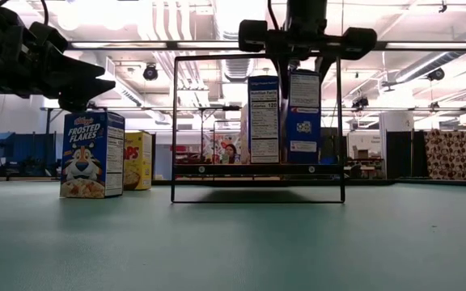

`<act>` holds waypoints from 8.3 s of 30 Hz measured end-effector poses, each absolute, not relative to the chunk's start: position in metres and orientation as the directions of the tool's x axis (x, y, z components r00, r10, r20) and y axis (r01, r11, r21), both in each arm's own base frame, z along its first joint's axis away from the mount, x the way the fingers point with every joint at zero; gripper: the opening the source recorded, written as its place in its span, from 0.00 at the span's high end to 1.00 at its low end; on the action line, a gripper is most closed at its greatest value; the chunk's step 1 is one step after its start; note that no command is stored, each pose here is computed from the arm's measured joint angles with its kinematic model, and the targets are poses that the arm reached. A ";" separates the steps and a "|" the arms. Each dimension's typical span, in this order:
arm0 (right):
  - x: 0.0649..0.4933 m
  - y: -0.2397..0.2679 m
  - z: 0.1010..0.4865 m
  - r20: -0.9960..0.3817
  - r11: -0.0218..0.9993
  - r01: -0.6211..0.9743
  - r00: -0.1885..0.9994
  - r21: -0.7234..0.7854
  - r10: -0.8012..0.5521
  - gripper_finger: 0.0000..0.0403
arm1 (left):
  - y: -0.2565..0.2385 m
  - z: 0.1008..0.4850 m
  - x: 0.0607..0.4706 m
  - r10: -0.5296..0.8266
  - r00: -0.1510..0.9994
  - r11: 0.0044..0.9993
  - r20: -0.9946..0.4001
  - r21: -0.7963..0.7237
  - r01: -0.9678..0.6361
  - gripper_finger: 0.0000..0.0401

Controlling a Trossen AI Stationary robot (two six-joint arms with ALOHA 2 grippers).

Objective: Stack cereal on shelf
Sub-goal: Put the bottom blue cereal box on the shelf, then put the top yellow cereal box on the shelf

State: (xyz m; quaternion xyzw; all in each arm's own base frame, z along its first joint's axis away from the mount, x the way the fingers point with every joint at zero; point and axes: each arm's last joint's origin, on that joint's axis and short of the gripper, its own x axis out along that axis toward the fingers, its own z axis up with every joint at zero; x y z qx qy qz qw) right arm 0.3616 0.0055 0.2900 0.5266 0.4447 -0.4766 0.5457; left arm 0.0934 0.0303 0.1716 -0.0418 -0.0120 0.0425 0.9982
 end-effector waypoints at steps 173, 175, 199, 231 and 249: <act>0.159 0.022 0.185 -0.126 0.921 0.292 0.955 0.259 -0.267 0.40 | 0.044 0.174 0.090 0.548 0.836 0.808 0.035 -0.281 -0.518 0.49; 0.159 0.022 0.185 -0.126 0.921 0.292 0.955 0.259 -0.267 0.40 | 0.044 0.174 0.090 0.549 0.835 0.799 0.041 -0.320 -0.509 0.49; 0.159 0.022 0.185 -0.127 0.921 0.293 0.955 0.259 -0.268 0.40 | 0.068 0.251 0.142 0.562 0.603 0.425 -0.566 -0.428 -0.798 0.49; 0.159 0.022 0.185 -0.126 0.920 0.293 0.955 0.259 -0.268 0.40 | 0.117 0.271 0.214 0.439 0.133 0.145 -0.889 -0.076 -0.986 0.04; 0.159 0.022 0.185 -0.127 0.921 0.292 0.955 0.259 -0.267 0.40 | 0.136 0.258 0.210 0.487 0.149 0.235 -0.861 -0.036 -0.971 0.01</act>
